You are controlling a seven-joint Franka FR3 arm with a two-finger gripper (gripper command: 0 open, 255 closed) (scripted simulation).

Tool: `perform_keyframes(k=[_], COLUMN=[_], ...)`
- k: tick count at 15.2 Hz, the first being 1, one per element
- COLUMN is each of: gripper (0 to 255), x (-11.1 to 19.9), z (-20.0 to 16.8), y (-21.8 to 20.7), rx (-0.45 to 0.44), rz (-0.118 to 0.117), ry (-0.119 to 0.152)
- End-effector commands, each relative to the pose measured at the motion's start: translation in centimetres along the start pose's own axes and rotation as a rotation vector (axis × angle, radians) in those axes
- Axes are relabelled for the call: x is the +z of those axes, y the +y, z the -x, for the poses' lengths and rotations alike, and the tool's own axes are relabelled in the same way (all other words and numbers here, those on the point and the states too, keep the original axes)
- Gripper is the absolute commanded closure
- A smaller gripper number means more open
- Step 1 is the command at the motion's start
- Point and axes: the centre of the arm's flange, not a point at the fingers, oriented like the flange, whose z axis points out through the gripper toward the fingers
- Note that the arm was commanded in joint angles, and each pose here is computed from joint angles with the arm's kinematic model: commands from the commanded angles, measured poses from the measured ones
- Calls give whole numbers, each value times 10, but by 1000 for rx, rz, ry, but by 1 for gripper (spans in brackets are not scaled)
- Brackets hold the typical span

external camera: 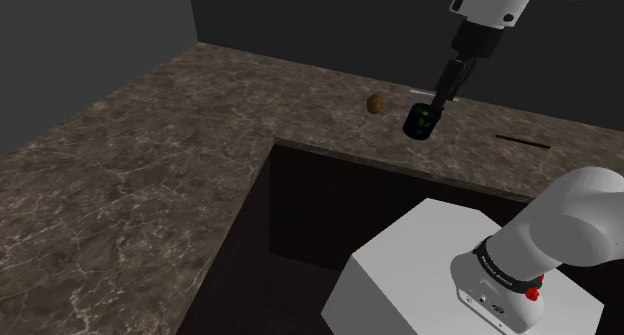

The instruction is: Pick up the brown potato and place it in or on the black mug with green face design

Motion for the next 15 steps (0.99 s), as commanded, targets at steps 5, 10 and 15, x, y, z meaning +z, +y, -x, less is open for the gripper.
perform_keyframes(k=[5, 10, 15], gripper=[0, 0, 0], x=[16, 36, 58], z=[-49, -106, -156], y=[20, 53, 95], rx=[121, 271, 422], rz=[-8, -17, -26], ry=[-14, -31, -49])
